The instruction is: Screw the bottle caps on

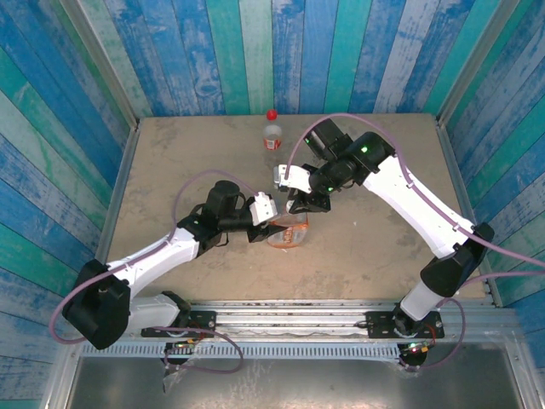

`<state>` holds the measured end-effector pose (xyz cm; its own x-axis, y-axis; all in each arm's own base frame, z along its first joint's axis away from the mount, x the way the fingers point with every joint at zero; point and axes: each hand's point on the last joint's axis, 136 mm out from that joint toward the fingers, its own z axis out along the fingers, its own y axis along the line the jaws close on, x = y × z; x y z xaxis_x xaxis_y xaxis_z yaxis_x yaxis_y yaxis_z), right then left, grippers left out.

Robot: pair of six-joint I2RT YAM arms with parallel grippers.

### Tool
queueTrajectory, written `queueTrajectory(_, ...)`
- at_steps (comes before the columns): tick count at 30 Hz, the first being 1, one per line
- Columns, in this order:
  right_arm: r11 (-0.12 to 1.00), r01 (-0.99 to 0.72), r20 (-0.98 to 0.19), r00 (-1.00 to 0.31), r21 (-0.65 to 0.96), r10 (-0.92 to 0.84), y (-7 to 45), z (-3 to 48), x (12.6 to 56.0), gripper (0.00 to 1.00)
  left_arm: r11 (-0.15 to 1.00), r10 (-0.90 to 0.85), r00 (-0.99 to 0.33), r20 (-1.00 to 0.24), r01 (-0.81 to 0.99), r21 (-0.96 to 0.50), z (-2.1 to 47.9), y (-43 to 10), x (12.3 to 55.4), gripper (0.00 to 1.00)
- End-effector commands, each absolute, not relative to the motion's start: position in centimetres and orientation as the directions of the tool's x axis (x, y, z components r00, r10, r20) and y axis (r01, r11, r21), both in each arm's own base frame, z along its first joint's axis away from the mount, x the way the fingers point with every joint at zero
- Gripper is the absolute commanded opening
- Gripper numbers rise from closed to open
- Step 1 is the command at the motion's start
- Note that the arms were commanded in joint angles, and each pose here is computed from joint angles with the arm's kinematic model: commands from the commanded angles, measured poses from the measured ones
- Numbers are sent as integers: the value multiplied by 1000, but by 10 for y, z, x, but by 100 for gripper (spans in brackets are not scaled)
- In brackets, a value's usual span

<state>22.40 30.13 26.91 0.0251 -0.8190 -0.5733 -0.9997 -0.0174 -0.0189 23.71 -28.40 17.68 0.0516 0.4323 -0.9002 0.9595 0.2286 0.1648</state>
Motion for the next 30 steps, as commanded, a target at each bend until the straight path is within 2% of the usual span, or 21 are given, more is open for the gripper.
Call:
queueTrajectory(1, -31, -999, -553, 16, 18, -833, 301, 264, 218, 37, 216, 386, 119, -915, 952, 215, 200, -285, 232, 54)
queueTrajectory(5, -26, -1000, -540, 15, 12, -841, 300, 261, 221, 42, 216, 387, 118, -915, 953, 214, 200, -285, 232, 54)
queueTrajectory(12, -18, -1000, -534, 13, 4, -845, 299, 261, 223, 40, 215, 388, 117, -914, 953, 213, 199, -285, 232, 54)
queueTrajectory(17, -17, -1000, -530, 2, 23, -848, 298, 262, 220, 32, 216, 389, 115, -914, 953, 212, 198, -285, 232, 54)
queueTrajectory(22, 16, -999, -531, -32, 34, -847, 299, 264, 221, 30, 275, 389, 91, -917, 938, 210, 201, -284, 242, 53)
queueTrajectory(23, 43, -998, -527, -57, 39, -848, 299, 264, 223, 29, 301, 388, 86, -918, 929, 214, 202, -282, 247, 53)
queueTrajectory(26, 228, -973, -513, -219, 45, -830, 300, 263, 239, 26, 386, 385, 72, -920, 893, 231, 207, -278, 264, 53)
queueTrajectory(28, 420, -906, -503, -388, 53, -772, 298, 261, 255, 21, 437, 381, 63, -923, 867, 239, 211, -276, 275, 53)
queueTrajectory(30, 566, -820, -491, -527, 81, -693, 296, 257, 263, 17, 466, 381, 59, -923, 849, 247, 212, -275, 282, 52)
